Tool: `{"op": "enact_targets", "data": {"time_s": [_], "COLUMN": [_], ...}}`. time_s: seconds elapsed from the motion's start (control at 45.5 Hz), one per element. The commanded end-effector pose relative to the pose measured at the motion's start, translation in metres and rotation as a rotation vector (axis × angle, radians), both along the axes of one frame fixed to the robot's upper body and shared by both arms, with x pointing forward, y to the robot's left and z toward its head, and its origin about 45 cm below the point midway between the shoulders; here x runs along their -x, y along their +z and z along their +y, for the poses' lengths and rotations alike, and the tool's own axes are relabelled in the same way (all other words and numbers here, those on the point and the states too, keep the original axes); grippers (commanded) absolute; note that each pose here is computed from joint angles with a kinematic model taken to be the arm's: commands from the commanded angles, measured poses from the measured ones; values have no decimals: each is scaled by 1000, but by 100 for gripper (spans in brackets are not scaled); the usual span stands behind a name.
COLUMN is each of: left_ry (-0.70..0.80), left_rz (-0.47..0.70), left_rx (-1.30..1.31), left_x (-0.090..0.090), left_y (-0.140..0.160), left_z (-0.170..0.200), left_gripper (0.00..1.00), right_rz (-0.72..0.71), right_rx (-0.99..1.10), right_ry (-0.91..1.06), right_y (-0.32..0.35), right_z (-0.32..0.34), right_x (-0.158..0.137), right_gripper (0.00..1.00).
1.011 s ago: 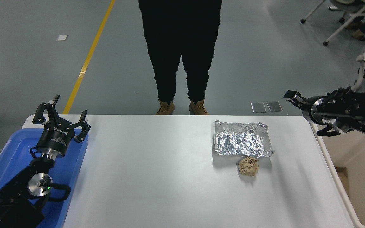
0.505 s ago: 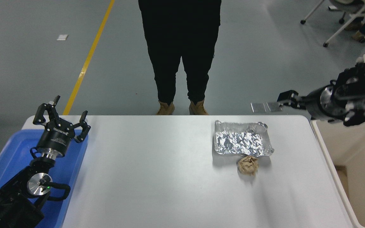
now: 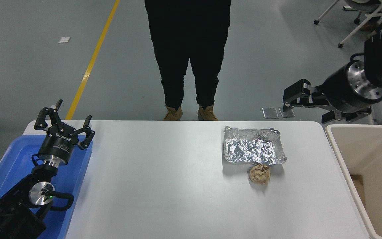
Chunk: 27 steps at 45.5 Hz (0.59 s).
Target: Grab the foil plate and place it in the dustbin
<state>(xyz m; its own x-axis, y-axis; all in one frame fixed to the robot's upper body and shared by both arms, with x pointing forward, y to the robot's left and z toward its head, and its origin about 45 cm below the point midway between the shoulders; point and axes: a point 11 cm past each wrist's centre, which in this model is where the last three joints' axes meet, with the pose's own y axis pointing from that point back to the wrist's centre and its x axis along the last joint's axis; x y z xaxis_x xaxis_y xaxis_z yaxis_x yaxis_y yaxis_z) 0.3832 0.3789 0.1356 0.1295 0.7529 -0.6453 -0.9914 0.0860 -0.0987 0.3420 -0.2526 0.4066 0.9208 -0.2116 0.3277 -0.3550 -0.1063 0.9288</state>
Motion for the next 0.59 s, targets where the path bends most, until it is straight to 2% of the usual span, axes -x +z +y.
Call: {"op": "enact_targets", "data": {"time_s": [0.0,0.242,0.396,0.571], "left_ry": [0,0,0,0], "left_rz": [0,-1,0,2], "left_rx": [-1,0,-1,0], "left_x": [0,0,0,0], "left_y": [0,0,0,0], "left_z": [1,0,1,0], "left_gripper": [98,98,98,98], "right_rz": [13,58,65,5], "right_rx": [-3,-6,0,-16], "right_ry": [30,14,-34,-116], "right_y": [8,-12,-40,-97], "right_z": [7,2,-14,-21], "right_x": [4,2,-17,-41], "right_gripper": [100,100,100,100]}}
